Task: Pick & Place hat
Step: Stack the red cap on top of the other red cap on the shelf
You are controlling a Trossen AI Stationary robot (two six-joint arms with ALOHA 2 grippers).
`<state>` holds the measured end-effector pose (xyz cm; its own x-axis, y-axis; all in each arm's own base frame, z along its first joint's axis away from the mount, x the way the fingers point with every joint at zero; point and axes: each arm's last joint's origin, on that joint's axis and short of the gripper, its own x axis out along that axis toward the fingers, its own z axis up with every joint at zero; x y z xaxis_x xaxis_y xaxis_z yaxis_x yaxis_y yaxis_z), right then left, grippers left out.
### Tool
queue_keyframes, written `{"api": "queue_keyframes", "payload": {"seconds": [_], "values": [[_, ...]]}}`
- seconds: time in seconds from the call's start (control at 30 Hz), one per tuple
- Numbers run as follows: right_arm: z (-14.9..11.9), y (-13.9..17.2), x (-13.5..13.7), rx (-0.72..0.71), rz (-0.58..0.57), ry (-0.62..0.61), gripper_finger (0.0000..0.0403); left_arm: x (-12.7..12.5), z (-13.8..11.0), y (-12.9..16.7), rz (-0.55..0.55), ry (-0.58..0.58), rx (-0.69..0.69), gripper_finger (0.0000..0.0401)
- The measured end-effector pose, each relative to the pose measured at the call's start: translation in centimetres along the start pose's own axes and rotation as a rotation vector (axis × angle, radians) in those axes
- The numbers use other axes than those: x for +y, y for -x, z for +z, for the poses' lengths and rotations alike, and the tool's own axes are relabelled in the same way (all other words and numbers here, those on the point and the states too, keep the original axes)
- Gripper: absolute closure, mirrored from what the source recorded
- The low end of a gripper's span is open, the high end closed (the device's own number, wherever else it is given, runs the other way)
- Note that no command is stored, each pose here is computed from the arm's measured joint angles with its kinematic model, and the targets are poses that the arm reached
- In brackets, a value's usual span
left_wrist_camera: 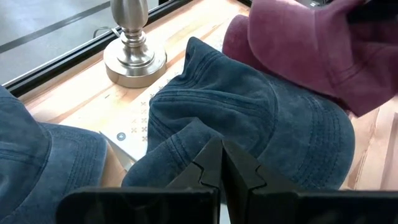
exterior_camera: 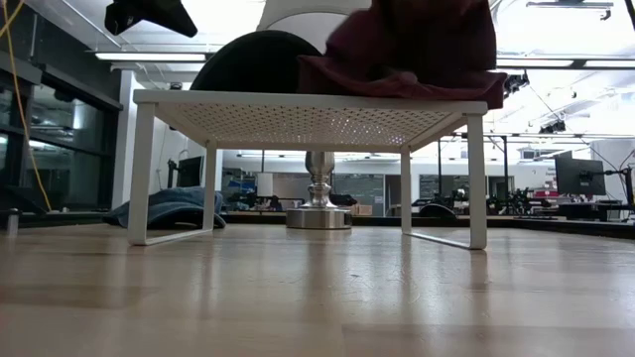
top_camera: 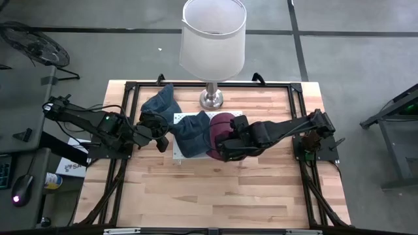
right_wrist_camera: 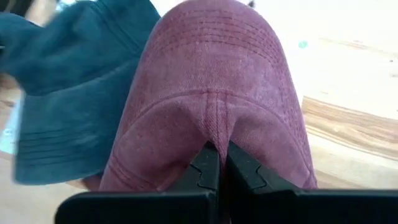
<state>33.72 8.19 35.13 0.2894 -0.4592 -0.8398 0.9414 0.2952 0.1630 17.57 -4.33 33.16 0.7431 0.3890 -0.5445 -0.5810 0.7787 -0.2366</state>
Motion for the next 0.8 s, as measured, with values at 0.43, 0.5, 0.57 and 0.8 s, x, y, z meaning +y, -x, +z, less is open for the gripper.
{"api": "queue_keyframes", "payload": {"seconds": [0.43,0.5,0.57,0.8], "values": [[-0.7,-2.5,0.0,0.013,-0.019,-0.013,0.0403,0.0,0.0,0.0,-0.003,0.0,0.003,0.0401],[-0.5,-2.2,0.0,0.008,-0.01,-0.017,0.0403,0.0,0.0,0.0,-0.004,0.0,0.004,0.0401],[-0.2,-1.7,-0.2,0.002,0.008,-0.024,0.0403,0.0,0.0,0.0,-0.007,0.001,0.007,0.0401],[0.6,-0.6,-0.8,-0.017,0.04,-0.037,0.0403,0.0,0.0,0.0,-0.013,0.001,0.014,0.0401]]}}
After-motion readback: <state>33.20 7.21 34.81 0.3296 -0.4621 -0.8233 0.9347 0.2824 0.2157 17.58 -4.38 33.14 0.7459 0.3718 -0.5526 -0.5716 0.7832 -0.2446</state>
